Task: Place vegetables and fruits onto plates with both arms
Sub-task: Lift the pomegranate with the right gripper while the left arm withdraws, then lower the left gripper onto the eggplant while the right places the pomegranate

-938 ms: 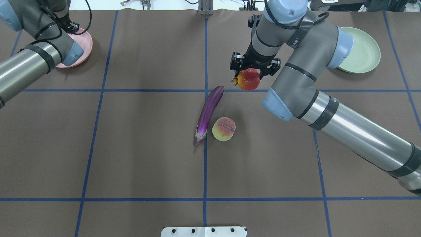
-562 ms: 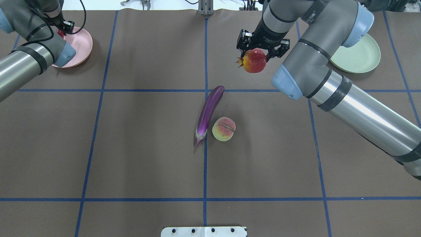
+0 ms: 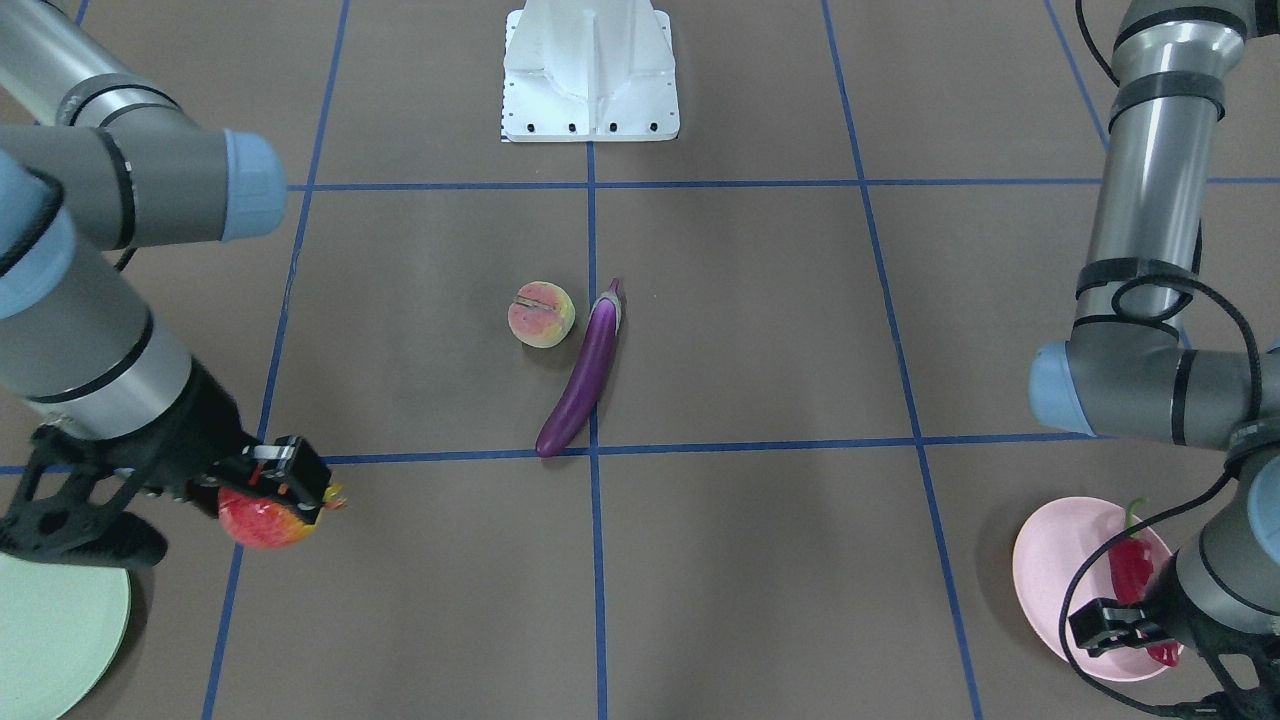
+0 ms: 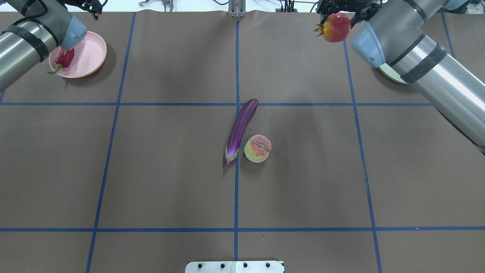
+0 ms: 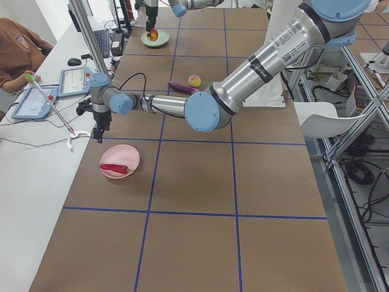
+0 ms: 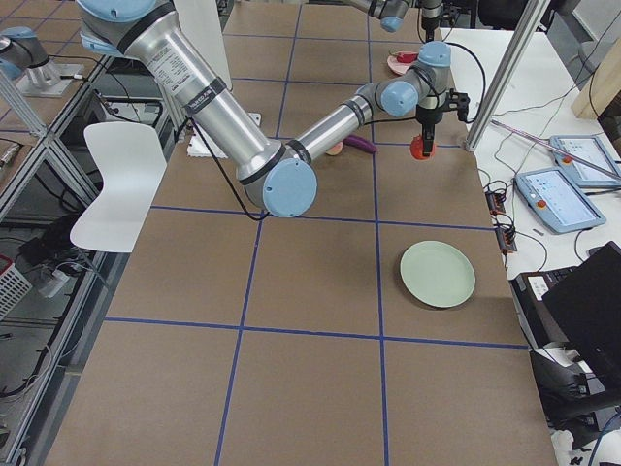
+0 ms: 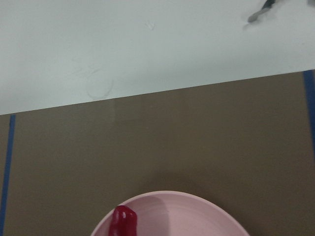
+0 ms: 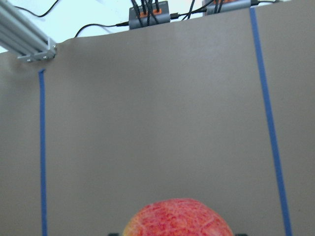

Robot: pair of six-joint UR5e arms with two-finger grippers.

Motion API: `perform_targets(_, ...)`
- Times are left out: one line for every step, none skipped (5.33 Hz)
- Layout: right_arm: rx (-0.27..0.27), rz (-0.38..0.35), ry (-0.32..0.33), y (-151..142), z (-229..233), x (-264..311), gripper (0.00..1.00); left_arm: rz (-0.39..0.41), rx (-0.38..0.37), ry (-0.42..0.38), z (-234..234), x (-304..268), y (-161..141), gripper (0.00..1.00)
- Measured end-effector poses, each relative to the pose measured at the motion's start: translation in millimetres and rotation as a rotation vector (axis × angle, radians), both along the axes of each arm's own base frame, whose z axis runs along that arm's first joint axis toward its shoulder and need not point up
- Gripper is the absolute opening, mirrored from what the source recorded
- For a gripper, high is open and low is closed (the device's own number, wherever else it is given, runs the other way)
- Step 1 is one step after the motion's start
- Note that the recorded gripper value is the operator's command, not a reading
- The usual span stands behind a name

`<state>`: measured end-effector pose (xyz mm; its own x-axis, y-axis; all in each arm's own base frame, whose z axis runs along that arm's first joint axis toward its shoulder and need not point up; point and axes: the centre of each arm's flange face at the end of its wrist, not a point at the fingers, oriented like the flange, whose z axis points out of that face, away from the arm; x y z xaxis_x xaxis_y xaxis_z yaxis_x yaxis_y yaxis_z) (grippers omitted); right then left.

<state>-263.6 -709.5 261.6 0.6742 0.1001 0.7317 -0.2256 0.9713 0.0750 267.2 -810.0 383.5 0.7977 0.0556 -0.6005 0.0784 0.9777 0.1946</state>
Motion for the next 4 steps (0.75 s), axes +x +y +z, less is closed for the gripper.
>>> perform_targets(0.001, -0.016, 0.038, -25.5, 31.8, 34.0, 0.0, 0.012, -0.058, 0.084, -71.5, 36.9, 23.5, 1.0)
perform_targets(-0.007, -0.046, 0.051, -45.7, 65.4, 67.5, 0.0, 0.009, -0.126, 0.159, -142.7, 99.3, 56.0, 1.0)
perform_targets(0.001, -0.091, 0.055, -60.4, 100.6, 95.8, 0.0, 0.015, -0.185, 0.209, -197.1, 172.5, 97.0, 1.0)
perform_targets(0.023, -0.125, 0.063, -70.4, 139.1, 107.7, 0.0, 0.034, -0.207, 0.236, -224.7, 227.2, 133.8, 1.0)
